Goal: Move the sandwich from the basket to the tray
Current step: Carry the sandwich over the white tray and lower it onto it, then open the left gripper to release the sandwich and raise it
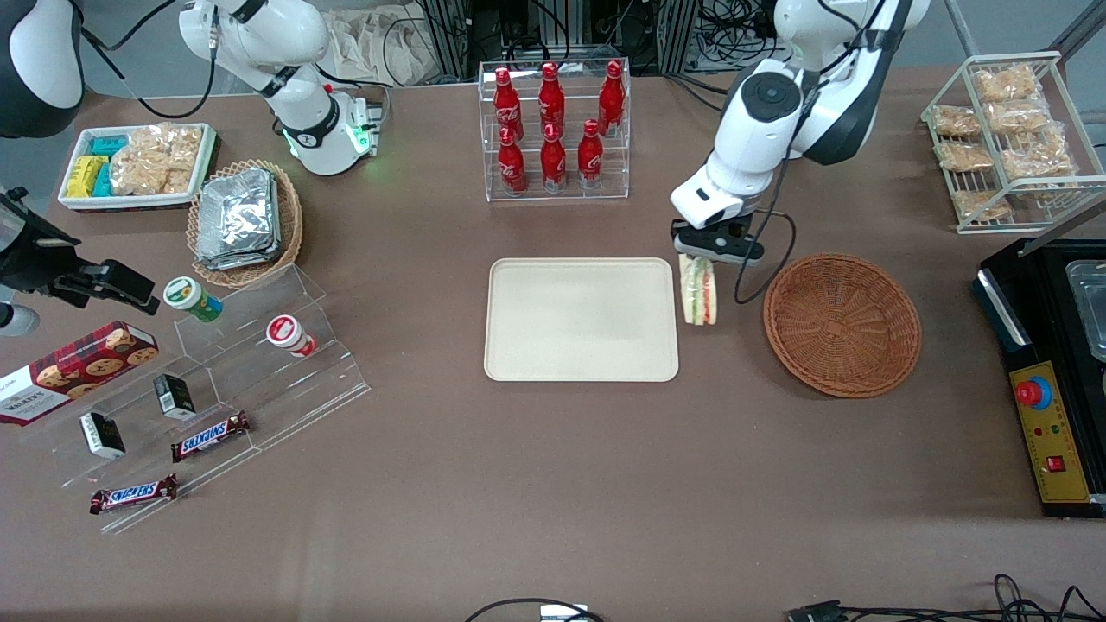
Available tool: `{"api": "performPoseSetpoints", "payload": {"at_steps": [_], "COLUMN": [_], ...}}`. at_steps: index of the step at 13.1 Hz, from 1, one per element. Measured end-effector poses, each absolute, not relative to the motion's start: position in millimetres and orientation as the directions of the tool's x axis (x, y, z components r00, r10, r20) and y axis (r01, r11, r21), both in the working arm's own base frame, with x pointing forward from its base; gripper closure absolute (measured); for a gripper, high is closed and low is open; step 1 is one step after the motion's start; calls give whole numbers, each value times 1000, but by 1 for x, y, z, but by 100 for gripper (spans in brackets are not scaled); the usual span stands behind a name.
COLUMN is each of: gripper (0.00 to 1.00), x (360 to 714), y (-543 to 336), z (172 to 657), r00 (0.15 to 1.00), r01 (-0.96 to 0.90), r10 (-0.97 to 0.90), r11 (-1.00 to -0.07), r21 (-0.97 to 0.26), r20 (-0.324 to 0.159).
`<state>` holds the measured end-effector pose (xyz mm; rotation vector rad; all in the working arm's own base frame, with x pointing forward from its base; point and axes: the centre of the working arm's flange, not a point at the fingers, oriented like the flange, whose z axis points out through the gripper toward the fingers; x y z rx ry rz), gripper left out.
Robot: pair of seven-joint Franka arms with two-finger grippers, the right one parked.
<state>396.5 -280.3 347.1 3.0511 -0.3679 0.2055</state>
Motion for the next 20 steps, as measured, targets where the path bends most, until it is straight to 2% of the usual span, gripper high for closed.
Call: {"api": "performPoseSetpoints", "payload": {"at_steps": [9, 16, 20], "gripper": [81, 81, 81], "x": [397, 413, 417], "y": [-323, -342, -350], "z": [293, 280, 259], "r00": [966, 969, 971], "r01": [-258, -246, -237], "r10": [-257, -244, -237], "r11": [-954, -961, -966], "r21": [152, 125, 106], "r20": [25, 29, 13]}}
